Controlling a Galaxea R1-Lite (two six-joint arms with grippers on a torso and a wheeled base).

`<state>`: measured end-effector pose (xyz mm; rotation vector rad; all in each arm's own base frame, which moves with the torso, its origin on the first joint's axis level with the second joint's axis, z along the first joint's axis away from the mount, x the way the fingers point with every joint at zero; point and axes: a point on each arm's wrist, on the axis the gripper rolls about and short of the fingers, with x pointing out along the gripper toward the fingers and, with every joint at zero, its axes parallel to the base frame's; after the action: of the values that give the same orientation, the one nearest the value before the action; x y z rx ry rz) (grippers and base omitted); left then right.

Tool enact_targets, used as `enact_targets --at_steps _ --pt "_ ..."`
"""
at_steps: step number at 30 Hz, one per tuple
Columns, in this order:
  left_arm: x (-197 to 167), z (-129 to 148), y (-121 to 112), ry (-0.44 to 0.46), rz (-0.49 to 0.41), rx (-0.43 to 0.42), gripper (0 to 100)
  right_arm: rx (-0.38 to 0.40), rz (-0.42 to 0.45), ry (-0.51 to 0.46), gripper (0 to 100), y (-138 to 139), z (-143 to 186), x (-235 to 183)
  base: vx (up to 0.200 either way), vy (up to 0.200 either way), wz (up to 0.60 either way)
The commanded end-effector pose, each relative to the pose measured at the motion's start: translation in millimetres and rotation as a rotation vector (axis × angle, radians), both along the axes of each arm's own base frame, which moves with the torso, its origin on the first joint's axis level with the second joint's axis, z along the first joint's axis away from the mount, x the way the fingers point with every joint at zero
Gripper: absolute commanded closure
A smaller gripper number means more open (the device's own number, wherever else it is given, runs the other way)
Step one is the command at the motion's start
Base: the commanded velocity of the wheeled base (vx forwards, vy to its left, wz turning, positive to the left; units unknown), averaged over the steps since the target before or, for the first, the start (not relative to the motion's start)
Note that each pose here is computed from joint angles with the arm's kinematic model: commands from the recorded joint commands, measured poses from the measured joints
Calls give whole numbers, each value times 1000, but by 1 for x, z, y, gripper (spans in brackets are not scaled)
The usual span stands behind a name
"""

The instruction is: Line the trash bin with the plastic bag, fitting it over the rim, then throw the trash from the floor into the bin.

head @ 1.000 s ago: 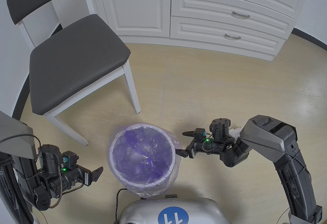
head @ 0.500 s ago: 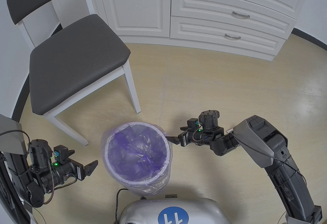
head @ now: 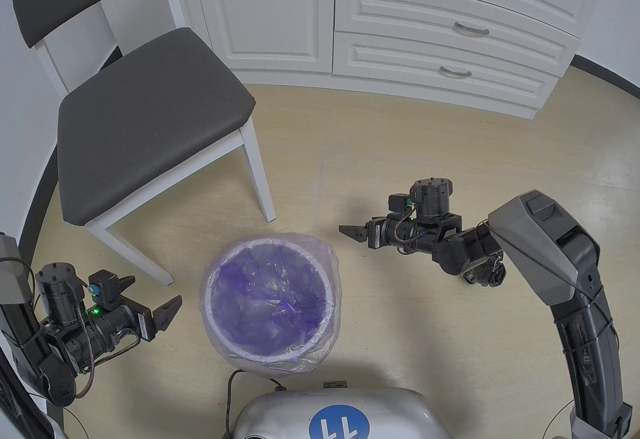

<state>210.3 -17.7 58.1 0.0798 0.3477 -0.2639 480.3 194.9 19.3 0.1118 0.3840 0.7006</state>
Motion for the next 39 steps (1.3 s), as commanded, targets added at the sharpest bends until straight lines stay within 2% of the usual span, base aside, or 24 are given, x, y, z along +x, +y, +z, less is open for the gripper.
enact_targets --at_steps 1,4,5,7,9,11,13,16,19,22,23,25,26,27,28,29,30,33,35,36,39 --pt "-10 14 1 -48 0 -5 0 61 -45 10 0 -11 56 -13 0 0 0" --pt "-12 14 0 -37 -1 -6 0 67 -71 145 0 -13 64 -14 0 0 0" --pt "-12 15 0 -37 -1 -6 0 71 -76 163 0 -13 67 -14 0 0 0" --pt "-13 15 0 -34 -1 -14 0 109 -130 281 0 -13 77 -9 0 0 0" --pt "-13 14 -1 -28 0 -24 0 134 -177 353 0 -11 91 -5 0 0 0" --pt "-13 14 -1 -23 1 -23 0 137 -199 367 0 -10 96 -3 0 0 0" --pt "-13 9 0 13 4 -5 0 94 -276 401 0 -7 99 -6 0 0 0" --pt "-9 -4 3 73 9 25 0 63 -350 325 0 -2 123 -15 0 0 0" --pt "-4 -22 17 142 34 100 0 52 -357 284 0 -7 152 -36 0 0 0" --pt "-4 -27 20 160 29 116 0 47 -349 272 0 -9 159 -43 0 0 0" --pt "-1 -43 24 219 -27 116 0 49 -333 194 0 -20 178 -64 0 0 0" --pt "0 -52 23 246 -66 97 0 60 -328 116 0 -28 187 -75 0 0 0" --pt "1 -53 22 247 -70 95 0 61 -328 109 0 -29 188 -76 0 0 0" --pt "3 -63 20 267 -94 87 0 63 -324 19 0 -39 193 -85 0 0 0" --pt "6 -70 20 280 -103 86 0 61 -327 -45 0 -46 195 -89 0 0 0" --pt "6 -71 19 282 -104 86 0 61 -327 -54 0 -47 195 -90 0 0 0" --pt "9 -80 18 311 -111 87 0 43 -326 -147 0 -57 195 -97 0 0 0" --pt "14 -92 18 337 -119 92 0 24 -330 -303 0 -69 195 -106 0 0 0" --pt "14 -92 18 337 -119 92 0 24 -330 -303 0 -69 195 -106 0 0 0" --pt "19 -99 17 346 -126 92 0 6 -333 -387 0 -72 195 -113 0 0 0" --pt "25 -106 16 347 -128 95 0 -19 -360 -417 0 -74 196 -117 0 0 0"
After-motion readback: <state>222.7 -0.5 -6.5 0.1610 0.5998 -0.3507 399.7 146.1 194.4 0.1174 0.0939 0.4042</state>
